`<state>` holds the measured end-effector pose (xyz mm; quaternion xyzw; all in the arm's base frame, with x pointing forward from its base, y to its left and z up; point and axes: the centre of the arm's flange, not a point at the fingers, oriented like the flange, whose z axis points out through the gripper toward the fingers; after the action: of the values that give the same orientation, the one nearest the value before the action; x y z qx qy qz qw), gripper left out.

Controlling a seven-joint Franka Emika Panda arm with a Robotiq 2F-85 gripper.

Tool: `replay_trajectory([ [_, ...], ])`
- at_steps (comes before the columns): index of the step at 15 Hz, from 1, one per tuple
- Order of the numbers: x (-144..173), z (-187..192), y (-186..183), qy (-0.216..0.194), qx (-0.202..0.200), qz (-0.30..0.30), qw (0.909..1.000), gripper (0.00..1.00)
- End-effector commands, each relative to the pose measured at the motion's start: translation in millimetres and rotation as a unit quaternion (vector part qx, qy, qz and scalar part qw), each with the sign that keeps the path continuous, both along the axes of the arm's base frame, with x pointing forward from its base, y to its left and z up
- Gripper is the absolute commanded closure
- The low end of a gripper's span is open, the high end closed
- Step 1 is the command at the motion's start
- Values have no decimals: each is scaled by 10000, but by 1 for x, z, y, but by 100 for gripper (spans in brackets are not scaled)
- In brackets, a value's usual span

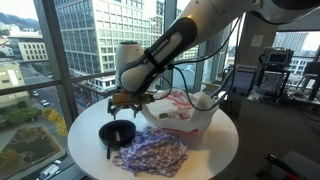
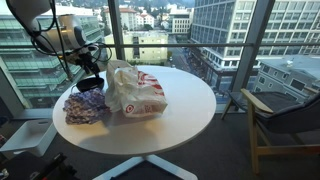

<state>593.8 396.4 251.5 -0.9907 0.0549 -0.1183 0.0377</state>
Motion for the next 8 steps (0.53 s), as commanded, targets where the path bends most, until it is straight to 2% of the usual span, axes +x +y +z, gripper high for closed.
replay_trajectory([
  [1, 33, -26, 13, 94, 453, -427, 9980, 0],
  [5, 36, -52, 22, 522, 715, -823, 9927, 0],
  [8, 35, -71, 23, 577, 640, -925, 9920, 0],
])
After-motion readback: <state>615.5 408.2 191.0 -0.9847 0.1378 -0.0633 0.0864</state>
